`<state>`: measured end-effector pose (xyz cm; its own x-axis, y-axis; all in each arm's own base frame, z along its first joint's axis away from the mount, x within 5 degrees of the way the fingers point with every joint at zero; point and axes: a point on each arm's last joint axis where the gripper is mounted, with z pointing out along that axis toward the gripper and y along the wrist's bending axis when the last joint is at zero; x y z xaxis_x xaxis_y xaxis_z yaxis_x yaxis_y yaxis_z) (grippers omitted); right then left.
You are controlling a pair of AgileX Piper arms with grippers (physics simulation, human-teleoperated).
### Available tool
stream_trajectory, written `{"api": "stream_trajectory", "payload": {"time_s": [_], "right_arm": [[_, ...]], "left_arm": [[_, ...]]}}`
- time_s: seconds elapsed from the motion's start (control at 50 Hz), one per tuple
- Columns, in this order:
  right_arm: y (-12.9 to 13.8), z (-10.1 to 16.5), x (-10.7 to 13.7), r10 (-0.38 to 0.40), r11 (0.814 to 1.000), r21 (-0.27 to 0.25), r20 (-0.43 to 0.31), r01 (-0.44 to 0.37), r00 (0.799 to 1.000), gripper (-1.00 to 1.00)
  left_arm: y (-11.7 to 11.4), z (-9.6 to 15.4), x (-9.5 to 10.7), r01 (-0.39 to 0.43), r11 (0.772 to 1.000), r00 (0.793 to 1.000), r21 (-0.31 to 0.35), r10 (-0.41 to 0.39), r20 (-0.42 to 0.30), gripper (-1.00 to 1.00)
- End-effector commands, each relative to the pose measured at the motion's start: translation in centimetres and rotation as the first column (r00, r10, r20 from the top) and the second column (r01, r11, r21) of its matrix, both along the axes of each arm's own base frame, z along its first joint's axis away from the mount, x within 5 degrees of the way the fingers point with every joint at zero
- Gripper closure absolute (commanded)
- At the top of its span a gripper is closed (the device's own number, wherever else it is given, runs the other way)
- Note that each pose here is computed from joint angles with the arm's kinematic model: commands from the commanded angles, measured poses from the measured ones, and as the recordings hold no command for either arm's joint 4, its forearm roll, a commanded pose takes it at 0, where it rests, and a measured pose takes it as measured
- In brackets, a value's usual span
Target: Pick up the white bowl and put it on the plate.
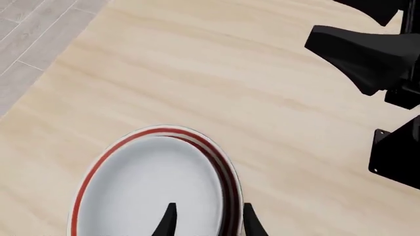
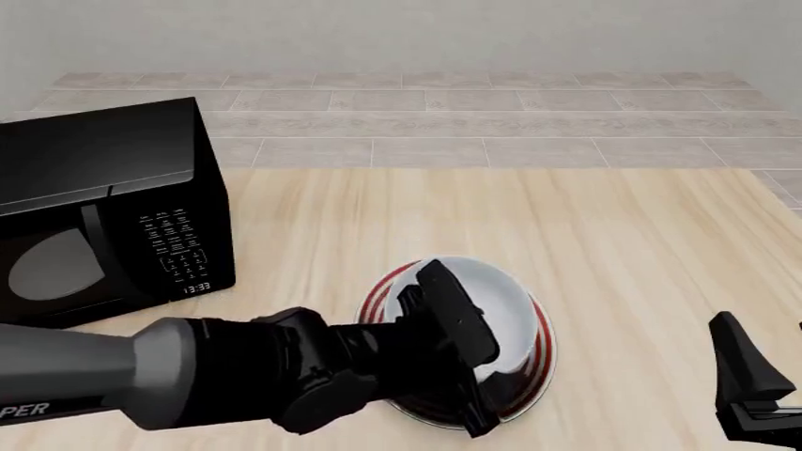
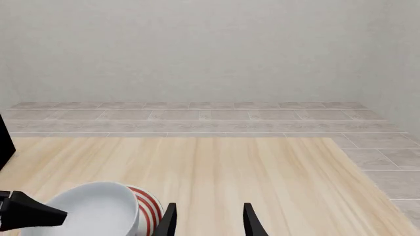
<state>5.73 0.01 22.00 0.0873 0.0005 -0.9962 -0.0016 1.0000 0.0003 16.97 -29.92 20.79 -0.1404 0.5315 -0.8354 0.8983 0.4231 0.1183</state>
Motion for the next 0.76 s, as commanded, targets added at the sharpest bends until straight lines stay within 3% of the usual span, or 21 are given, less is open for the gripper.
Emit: {"api": "stream_trajectory", "payload": {"time_s": [0.02, 0.76], "right_arm": [[0.0, -0.2, 0.1, 0.0, 1.0, -0.001, -0.001, 0.0, 1.0, -1.0], [0.0, -0.2, 0.1, -0.001, 1.0, -0.001, -0.001, 0.001, 1.0, -1.0]], "left_arm": [[1.0, 2.2, -0.6, 0.011, 1.0, 1.0, -0.002, -0.011, 0.024, -1.0], [7.7, 8.8, -3.3, 0.01, 0.999, 0.994, -0.035, -0.006, 0.109, -1.0]]}}
